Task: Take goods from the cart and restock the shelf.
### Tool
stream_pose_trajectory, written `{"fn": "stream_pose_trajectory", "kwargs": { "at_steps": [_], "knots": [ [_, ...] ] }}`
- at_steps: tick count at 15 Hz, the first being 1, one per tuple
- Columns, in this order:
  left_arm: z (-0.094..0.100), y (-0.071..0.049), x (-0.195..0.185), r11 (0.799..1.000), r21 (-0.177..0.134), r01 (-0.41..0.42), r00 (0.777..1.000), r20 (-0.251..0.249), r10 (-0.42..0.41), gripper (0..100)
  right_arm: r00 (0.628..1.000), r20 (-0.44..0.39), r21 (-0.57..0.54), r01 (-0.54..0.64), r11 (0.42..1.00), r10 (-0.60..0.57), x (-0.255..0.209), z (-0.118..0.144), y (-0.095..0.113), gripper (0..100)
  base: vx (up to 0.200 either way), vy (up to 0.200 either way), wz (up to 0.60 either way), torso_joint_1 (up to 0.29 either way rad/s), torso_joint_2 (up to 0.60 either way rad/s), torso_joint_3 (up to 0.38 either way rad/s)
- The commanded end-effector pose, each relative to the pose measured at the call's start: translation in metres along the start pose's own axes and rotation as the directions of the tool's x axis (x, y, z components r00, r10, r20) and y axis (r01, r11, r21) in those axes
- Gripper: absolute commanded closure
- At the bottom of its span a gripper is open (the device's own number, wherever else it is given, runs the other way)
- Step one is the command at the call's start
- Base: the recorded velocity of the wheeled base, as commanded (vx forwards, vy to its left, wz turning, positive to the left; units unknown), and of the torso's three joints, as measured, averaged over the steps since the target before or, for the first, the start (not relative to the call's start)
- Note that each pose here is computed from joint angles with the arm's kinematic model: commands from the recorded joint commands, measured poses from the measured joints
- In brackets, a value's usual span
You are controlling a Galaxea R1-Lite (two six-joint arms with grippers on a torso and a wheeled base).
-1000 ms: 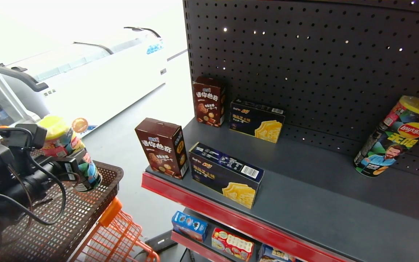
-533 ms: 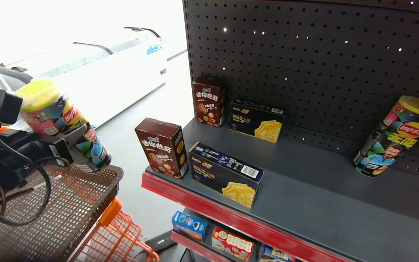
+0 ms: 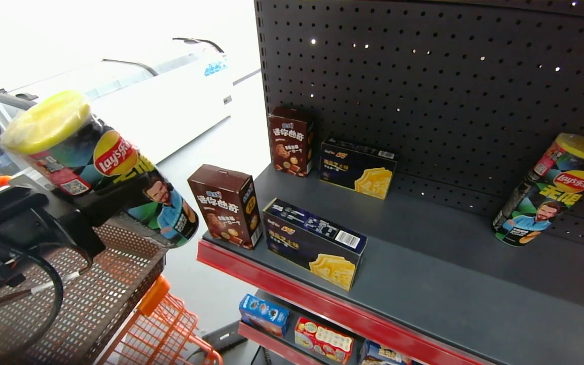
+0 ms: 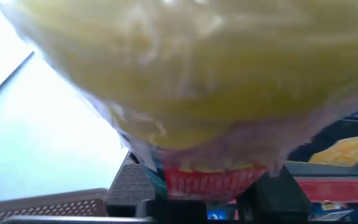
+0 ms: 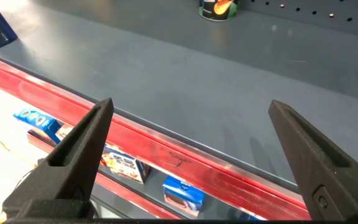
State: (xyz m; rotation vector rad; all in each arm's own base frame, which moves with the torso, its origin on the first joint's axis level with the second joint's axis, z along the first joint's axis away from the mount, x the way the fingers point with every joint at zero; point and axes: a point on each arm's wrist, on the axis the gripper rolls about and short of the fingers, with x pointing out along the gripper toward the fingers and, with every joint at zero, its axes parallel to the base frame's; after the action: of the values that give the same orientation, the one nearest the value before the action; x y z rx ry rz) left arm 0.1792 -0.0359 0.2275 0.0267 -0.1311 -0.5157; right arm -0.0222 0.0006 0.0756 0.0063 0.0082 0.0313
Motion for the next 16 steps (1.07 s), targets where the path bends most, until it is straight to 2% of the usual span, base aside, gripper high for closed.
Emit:
{"fn": "stream_pose_trajectory", "kwargs": {
  "at_steps": [1,3,5,8,10,11,13,14,16],
  "knots": [
    [0.004,-0.010,0.000,0.994,-0.007,0.106,0.994,0.014,-0.106,100,1.000,0.000,0.000,-0.001,1.000,0.001,0.000,0.000,0.000,0,0.000,0.000,0.00,0.000,0.00,0.000],
    [0.004,-0.013,0.001,0.991,-0.011,0.135,0.991,0.009,-0.135,100,1.000,0.000,0.000,-0.001,1.000,0.001,0.000,0.000,0.000,0,0.000,0.000,0.00,0.000,0.00,0.000],
    [0.003,-0.025,0.002,0.979,-0.030,0.201,0.979,-0.002,-0.202,100,1.000,0.000,0.000,-0.001,1.000,0.001,0.000,0.000,0.000,0,0.000,0.000,0.00,0.000,0.00,0.000],
    [0.005,-0.034,0.004,0.963,-0.039,0.265,0.964,0.012,-0.265,100,1.000,0.000,0.000,-0.001,1.000,0.001,0.000,0.000,0.000,0,0.000,0.000,0.00,0.000,0.00,0.000],
    [0.002,-0.039,0.002,0.955,-0.058,0.291,0.956,-0.003,-0.292,100,1.000,0.000,0.000,-0.001,1.000,0.001,0.000,0.000,0.000,0,0.000,0.000,0.00,0.000,0.00,0.000],
    [0.005,-0.042,0.004,0.949,-0.059,0.310,0.951,0.009,-0.310,100,1.000,0.000,0.000,-0.001,1.000,0.001,0.000,0.000,0.000,0,0.000,0.000,0.00,0.000,0.00,0.000],
    [0.019,-0.043,0.009,0.940,-0.038,0.338,0.940,0.054,-0.336,100,1.000,0.000,0.000,-0.001,1.000,0.001,0.000,0.000,0.000,0,0.000,0.000,0.00,0.000,0.00,0.000],
    [0.023,-0.043,0.012,0.921,-0.036,0.388,0.921,0.055,-0.386,100,1.000,0.000,0.000,-0.001,1.000,0.001,0.000,0.000,0.000,0,0.000,0.000,0.00,0.000,0.00,0.000],
    [0.014,-0.045,0.011,0.892,-0.083,0.445,0.894,-0.020,-0.448,100,1.000,0.000,0.000,-0.001,1.000,0.001,0.000,0.000,0.000,0,0.000,0.000,0.00,0.000,0.00,0.000]
  ]
}}
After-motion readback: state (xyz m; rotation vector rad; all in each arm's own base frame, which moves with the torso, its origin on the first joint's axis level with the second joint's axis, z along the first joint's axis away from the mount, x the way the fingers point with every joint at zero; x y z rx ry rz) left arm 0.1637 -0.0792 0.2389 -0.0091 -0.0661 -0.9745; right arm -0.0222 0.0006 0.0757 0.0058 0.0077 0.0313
